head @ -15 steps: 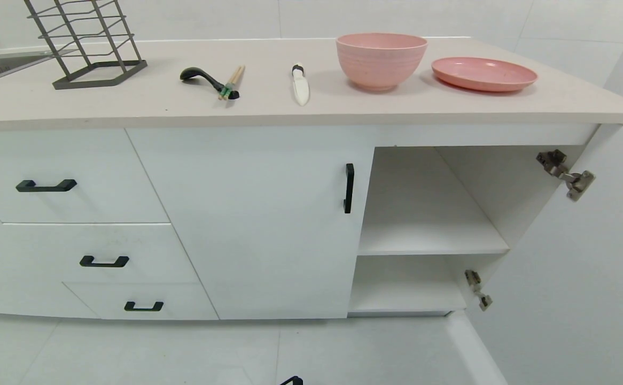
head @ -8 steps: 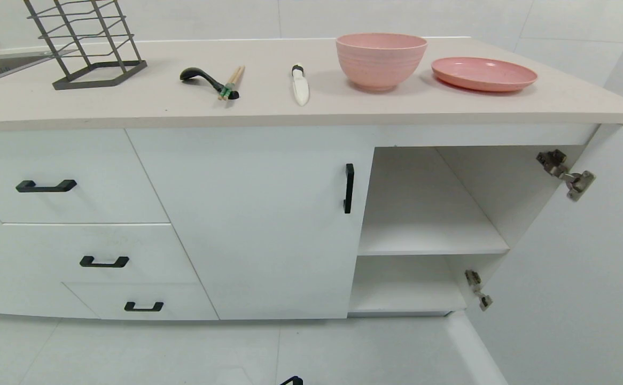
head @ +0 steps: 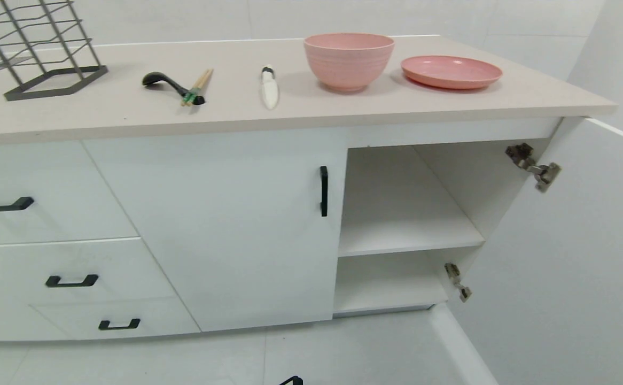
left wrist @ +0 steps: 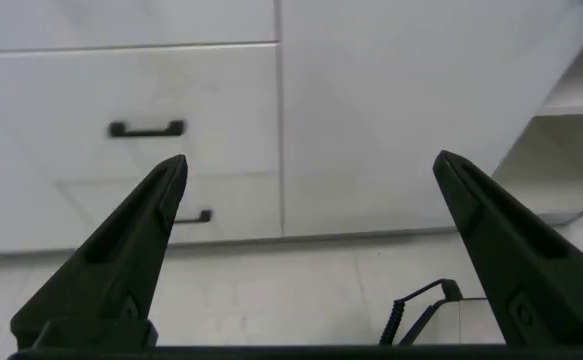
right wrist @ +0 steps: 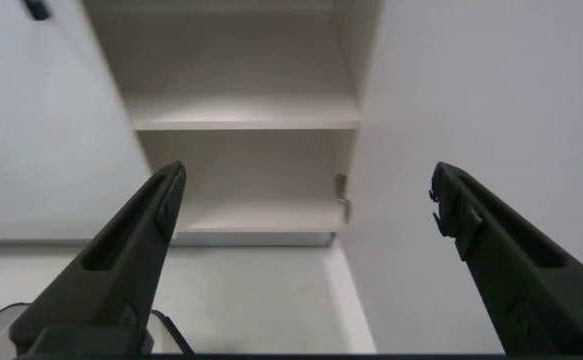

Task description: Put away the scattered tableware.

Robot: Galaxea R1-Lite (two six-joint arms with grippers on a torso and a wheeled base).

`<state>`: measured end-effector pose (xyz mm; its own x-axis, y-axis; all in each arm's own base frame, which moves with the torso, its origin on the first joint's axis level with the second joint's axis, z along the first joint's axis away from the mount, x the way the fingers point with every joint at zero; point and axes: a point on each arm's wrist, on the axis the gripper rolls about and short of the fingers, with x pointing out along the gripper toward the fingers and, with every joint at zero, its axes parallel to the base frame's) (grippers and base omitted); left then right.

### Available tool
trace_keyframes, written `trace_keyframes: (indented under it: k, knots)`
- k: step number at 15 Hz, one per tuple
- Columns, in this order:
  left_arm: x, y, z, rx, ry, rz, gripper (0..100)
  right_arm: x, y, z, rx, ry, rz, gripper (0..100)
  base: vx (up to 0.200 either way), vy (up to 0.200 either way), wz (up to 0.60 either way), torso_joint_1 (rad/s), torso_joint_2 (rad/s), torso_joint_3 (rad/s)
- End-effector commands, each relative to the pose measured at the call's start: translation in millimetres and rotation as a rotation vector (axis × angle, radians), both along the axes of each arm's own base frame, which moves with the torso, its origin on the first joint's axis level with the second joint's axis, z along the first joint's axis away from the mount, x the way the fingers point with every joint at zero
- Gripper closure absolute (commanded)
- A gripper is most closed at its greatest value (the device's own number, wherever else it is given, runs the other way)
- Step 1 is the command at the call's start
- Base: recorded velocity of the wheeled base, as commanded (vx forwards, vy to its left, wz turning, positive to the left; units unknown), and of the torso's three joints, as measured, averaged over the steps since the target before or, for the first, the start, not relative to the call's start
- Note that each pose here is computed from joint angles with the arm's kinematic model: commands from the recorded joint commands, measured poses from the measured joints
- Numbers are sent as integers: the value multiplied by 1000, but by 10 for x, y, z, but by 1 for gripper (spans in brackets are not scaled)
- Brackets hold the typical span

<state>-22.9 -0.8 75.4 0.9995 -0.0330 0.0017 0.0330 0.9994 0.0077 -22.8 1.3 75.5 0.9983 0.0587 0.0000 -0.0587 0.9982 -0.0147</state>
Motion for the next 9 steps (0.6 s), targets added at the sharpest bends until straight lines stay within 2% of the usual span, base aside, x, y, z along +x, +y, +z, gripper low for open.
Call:
trace_keyframes:
  k: [1, 4, 7, 8, 9]
  knots:
    - [4, 0, 1, 0, 5, 1, 0, 0, 0, 1, -1, -2, 1, 0, 0, 0, 0, 0, 0, 0]
    - [4, 0, 0, -2, 6, 1, 0, 0, 0, 1, -1, -2, 1, 0, 0, 0, 0, 0, 0, 0]
    - [4, 0, 0, -5, 6, 1, 0, 0, 0, 1, -1, -2, 1, 0, 200, -200, 0, 1, 6, 4]
    - [4, 0, 0, -5, 6, 1, 0, 0, 0, 1, -1, -2, 1, 0, 200, 0, 0, 7, -2, -2]
    - [4, 0, 0, -5, 6, 2, 0, 0, 0, 1, -1, -2, 1, 0, 0, 0, 0, 0, 0, 0]
